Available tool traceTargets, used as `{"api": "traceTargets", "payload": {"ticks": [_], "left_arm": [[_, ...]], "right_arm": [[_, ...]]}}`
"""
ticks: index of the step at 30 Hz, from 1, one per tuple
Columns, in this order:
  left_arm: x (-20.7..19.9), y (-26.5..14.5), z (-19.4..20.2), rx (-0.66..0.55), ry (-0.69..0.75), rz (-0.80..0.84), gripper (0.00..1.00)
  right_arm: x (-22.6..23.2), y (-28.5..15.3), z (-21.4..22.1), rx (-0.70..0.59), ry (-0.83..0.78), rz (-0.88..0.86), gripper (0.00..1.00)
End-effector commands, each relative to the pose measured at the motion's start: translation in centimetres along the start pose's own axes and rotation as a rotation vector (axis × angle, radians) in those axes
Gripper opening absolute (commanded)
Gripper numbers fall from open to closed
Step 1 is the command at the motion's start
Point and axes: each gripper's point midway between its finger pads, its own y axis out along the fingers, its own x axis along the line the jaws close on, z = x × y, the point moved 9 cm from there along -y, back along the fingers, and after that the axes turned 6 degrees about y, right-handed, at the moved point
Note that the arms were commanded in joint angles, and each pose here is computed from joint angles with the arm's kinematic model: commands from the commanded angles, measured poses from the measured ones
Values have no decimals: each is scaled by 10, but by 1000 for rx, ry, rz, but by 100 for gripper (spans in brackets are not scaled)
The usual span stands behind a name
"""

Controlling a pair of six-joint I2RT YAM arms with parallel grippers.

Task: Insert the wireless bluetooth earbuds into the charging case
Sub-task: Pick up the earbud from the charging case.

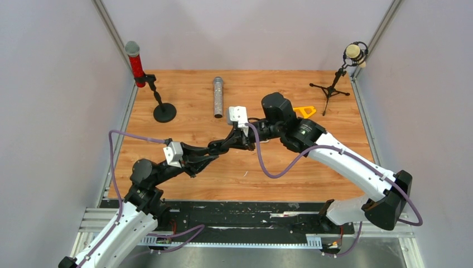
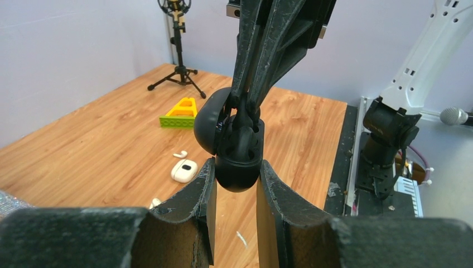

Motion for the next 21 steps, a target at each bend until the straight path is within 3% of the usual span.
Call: {"api": "traceTargets", "payload": {"ticks": [1,21], "left_arm": [[-2,2,-19,-90,39,9,0],[-6,1,-28,-152,-2,24,0]], "right_arm": [[3,-12,-18,-150,-88,26,0],[11,-19,-20,-197,-152,-37,0]]}}
